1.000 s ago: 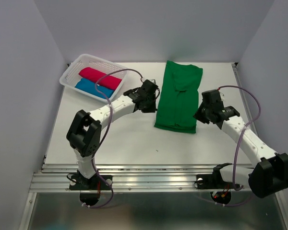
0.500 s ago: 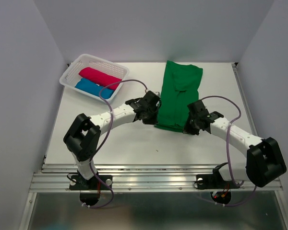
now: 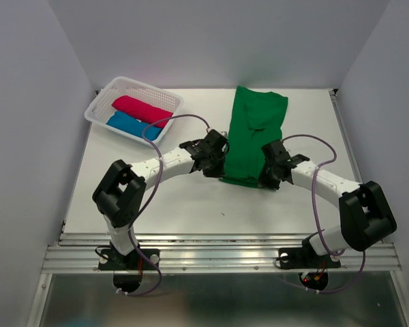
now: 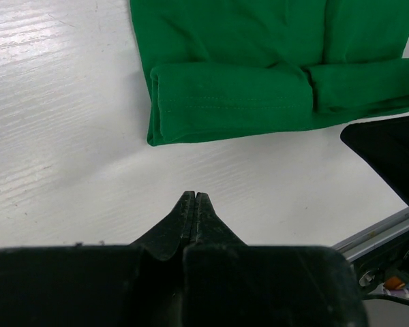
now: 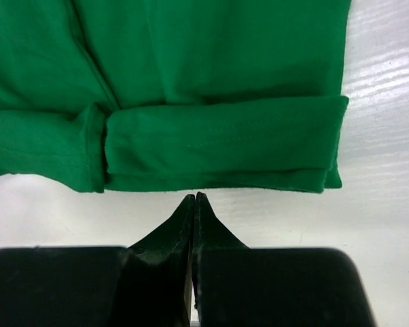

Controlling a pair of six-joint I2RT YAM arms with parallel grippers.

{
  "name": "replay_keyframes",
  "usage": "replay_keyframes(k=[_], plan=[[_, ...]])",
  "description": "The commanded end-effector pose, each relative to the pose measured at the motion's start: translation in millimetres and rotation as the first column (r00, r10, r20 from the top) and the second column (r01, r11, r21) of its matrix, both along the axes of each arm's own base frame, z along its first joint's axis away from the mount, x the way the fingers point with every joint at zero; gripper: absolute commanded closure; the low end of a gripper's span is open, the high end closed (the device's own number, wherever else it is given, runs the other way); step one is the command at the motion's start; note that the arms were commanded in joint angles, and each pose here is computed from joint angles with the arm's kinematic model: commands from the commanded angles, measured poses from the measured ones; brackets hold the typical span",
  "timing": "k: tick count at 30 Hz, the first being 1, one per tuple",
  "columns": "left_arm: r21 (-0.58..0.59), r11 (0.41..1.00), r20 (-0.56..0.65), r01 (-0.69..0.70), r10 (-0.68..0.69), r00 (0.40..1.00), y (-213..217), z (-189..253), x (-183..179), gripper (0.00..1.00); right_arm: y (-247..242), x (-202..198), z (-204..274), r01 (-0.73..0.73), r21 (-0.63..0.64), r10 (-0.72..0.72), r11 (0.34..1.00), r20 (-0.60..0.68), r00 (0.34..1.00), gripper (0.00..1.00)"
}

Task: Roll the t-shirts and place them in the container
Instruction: Roll the T-shirt to the center of the board.

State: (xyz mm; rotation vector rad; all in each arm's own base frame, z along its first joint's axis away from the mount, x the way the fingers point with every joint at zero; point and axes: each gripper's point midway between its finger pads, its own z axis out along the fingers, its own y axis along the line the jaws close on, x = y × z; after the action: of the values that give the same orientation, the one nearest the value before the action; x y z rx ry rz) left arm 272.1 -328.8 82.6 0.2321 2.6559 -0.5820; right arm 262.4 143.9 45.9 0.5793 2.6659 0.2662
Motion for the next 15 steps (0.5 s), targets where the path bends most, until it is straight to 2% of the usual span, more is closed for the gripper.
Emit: replay_keyframes(k=[1, 15], plan=[[-0.016, 1.0, 0.013, 0.003, -0.003, 1.0, -1.0, 4.8, 0.5, 1.0, 5.2, 27.8, 15.8, 0.033, 0.003, -0.033, 0.999, 0.087, 0.996, 0.99], [-0.013, 1.0, 0.028, -0.008, 0.008, 1.0, 4.8, 9.2, -1.1, 1.0, 3.7, 55.5, 30.5, 0.077, -0.035, -0.071, 0.996, 0.149, 0.986, 0.99]])
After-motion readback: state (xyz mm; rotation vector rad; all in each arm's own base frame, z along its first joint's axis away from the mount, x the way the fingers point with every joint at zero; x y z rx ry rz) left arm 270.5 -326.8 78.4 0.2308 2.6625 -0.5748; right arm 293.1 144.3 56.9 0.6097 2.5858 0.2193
